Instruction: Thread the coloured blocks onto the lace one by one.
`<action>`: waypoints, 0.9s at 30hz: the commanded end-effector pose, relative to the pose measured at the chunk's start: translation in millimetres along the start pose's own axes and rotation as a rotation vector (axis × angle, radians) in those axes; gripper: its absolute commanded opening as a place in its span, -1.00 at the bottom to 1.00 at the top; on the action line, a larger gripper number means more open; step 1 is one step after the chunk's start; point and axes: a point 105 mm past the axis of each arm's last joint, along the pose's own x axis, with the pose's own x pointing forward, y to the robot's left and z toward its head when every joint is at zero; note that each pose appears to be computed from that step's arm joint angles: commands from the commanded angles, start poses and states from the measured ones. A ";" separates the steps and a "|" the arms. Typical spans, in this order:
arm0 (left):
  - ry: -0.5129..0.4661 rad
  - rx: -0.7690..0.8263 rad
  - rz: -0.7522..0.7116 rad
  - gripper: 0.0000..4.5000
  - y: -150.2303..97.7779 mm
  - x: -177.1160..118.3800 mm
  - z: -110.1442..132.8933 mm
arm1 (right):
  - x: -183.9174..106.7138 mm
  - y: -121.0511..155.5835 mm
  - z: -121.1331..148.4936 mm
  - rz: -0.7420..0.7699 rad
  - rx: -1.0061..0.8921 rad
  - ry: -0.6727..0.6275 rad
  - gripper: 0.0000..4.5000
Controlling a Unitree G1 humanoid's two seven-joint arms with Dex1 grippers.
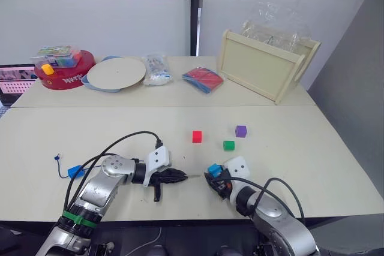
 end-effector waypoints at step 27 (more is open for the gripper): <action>-0.009 -0.002 0.061 -1.00 -10.3 -12.6 4.0 | 21.4 -46.2 39.0 0.991 -0.793 0.177 0.64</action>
